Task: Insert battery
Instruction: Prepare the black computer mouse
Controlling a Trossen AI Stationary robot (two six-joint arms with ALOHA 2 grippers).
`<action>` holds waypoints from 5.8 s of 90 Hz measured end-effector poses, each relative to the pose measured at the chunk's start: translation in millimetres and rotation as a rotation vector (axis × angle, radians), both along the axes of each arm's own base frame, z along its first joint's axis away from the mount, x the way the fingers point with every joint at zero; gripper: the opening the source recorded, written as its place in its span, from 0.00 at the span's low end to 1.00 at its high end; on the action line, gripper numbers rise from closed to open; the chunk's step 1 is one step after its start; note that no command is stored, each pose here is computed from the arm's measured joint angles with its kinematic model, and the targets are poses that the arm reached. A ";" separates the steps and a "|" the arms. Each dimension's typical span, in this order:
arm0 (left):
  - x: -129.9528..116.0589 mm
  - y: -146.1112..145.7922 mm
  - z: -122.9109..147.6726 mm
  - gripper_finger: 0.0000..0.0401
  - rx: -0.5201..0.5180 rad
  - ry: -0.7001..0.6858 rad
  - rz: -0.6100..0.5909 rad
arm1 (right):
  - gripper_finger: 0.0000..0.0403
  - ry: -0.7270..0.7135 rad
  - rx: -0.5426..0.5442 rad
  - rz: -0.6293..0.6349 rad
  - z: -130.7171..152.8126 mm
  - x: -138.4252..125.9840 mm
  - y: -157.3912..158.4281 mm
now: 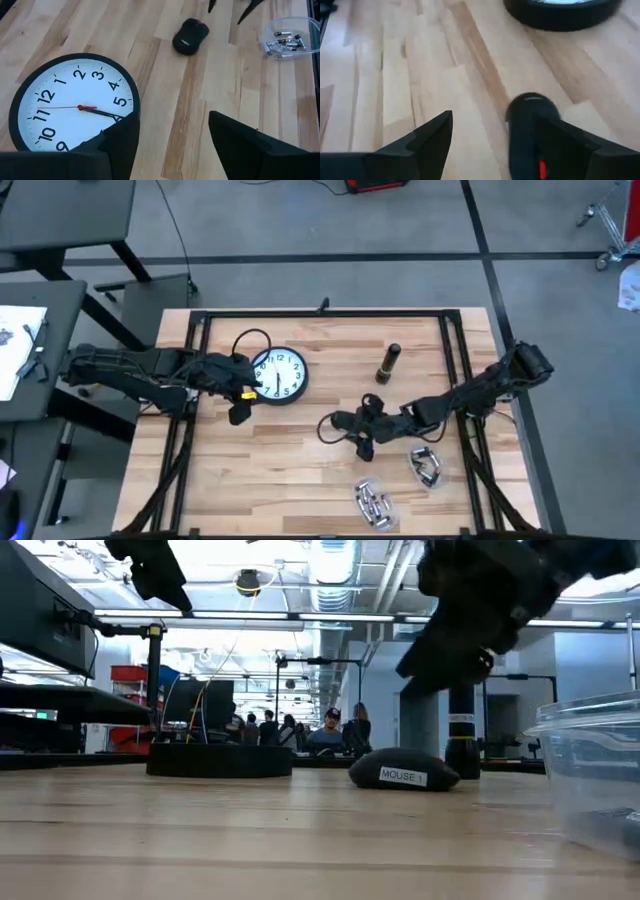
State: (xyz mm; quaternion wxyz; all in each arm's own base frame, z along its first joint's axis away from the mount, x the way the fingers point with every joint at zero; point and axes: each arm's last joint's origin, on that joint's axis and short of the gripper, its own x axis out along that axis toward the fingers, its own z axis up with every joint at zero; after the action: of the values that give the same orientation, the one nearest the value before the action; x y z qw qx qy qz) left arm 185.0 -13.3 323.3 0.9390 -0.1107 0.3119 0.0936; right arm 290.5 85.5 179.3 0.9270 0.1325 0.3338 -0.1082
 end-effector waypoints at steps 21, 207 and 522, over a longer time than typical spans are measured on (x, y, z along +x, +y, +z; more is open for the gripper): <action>0.0 0.0 0.0 0.54 0.000 0.000 0.000 | 0.65 0.073 0.043 0.008 -9.2 7.7 -21.4; 146.7 -3.1 -136.9 0.54 0.025 0.242 -0.204 | 0.65 -0.036 0.814 -0.471 -57.1 -28.1 -8.6; 79.8 -2.9 -34.0 0.54 0.069 0.008 -0.181 | 0.73 0.262 -0.745 0.462 -43.2 62.1 48.1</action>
State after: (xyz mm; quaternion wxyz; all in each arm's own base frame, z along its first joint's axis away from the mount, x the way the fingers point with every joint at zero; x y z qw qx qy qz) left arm 264.8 -16.2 289.3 0.9456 -0.0493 0.3209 0.0195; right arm 352.6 133.6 136.2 0.8612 -0.3026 0.4075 -0.0270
